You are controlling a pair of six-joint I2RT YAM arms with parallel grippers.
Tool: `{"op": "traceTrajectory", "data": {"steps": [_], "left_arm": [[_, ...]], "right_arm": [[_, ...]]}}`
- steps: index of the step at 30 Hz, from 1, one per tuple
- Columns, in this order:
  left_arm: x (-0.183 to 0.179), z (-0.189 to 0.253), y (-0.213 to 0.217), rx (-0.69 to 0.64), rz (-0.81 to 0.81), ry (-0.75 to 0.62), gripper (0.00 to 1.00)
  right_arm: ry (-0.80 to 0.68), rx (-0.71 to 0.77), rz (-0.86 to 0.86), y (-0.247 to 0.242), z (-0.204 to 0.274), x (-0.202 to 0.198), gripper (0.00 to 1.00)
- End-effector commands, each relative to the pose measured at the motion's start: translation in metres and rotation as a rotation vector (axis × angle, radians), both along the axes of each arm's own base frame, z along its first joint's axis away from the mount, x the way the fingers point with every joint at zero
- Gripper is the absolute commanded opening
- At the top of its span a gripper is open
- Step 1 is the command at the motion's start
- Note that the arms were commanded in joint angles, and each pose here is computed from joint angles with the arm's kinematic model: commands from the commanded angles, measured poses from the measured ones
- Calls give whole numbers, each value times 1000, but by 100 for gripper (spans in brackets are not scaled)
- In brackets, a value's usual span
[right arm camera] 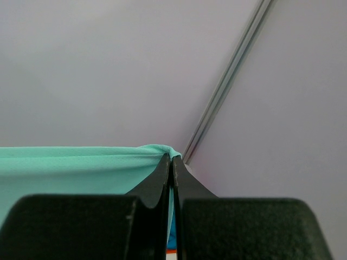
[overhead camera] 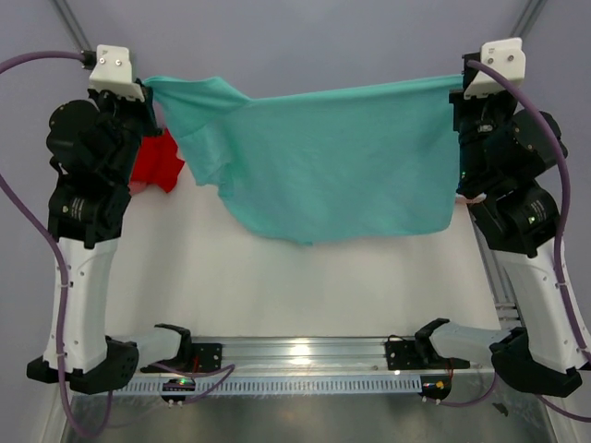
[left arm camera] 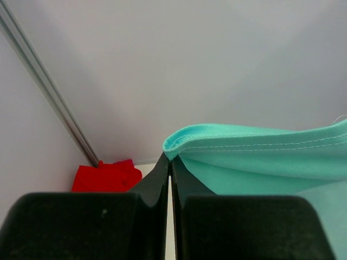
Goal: Fold and stack the t-shirts
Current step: Flatten the tshirt out
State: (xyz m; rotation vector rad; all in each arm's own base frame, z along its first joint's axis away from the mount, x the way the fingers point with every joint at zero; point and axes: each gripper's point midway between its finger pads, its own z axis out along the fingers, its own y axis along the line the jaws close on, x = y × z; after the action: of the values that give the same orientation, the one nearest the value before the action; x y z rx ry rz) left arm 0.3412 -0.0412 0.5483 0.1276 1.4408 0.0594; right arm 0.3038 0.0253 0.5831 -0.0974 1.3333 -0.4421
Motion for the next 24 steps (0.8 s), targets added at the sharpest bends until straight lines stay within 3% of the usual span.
{"op": "traceTrajectory", "data": {"steps": [1,10,18,24], "left_arm": [[-45,18,-1,-54,-61,-48,0],[-108,7,-18,-18,-232,-28,0],[-194,10,-28,-6,-395,-97,0],[-232,-21,-32,21,-454,-90,0]], "right_arm": [[-100,110,-9,-30,31,-49,3],[-118,164,44,-48,18,-95,3],[-112,133,151,-51,-10,-132,3],[-104,161,287,-41,-32,-160,3]]}}
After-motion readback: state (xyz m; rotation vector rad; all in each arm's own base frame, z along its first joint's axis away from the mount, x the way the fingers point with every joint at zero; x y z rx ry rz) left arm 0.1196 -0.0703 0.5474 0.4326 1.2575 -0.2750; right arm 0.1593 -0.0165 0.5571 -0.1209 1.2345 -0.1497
